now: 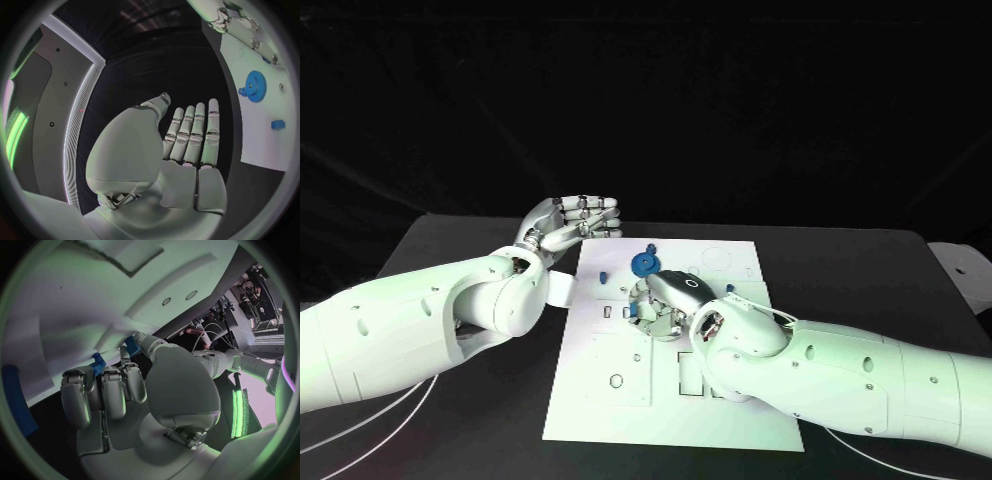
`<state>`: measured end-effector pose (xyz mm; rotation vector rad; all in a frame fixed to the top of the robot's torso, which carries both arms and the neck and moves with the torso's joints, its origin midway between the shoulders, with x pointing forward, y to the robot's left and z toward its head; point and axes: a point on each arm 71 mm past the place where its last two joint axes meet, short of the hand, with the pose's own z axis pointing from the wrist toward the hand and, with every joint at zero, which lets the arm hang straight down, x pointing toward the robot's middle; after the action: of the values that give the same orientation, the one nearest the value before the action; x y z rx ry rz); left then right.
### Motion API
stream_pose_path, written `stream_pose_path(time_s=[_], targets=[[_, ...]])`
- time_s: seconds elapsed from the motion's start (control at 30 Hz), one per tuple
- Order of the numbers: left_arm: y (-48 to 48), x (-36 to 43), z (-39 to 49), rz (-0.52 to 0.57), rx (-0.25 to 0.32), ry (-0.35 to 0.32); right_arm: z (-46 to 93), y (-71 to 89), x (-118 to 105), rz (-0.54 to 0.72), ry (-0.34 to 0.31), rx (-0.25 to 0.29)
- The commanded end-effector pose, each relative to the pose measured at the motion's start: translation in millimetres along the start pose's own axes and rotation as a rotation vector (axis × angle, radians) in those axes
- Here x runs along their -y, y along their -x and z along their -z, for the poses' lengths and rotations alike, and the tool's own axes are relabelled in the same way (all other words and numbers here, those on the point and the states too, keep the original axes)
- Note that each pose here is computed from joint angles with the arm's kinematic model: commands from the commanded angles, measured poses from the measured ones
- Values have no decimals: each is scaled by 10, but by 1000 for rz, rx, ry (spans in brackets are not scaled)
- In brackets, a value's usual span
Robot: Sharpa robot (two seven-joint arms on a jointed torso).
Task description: Assemble the parts on the task board
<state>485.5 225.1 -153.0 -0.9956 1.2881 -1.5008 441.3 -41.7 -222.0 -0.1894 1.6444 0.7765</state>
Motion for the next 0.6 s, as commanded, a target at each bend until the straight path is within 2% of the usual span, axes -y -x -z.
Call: stream_pose_path(time_s=[0.03, 0.2, 0.37, 0.6], targets=[[-17, 12, -2, 9, -14, -8, 5, 8, -21, 9, 15, 20], [-10, 11, -2, 9, -13, -6, 36, 41, -26, -2, 27, 58], [17, -7, -3, -4, -17, 14, 148, 138, -21, -31, 61, 127], [37, -60, -11, -99, -85, 67, 350, 442, 49, -123, 149, 208]])
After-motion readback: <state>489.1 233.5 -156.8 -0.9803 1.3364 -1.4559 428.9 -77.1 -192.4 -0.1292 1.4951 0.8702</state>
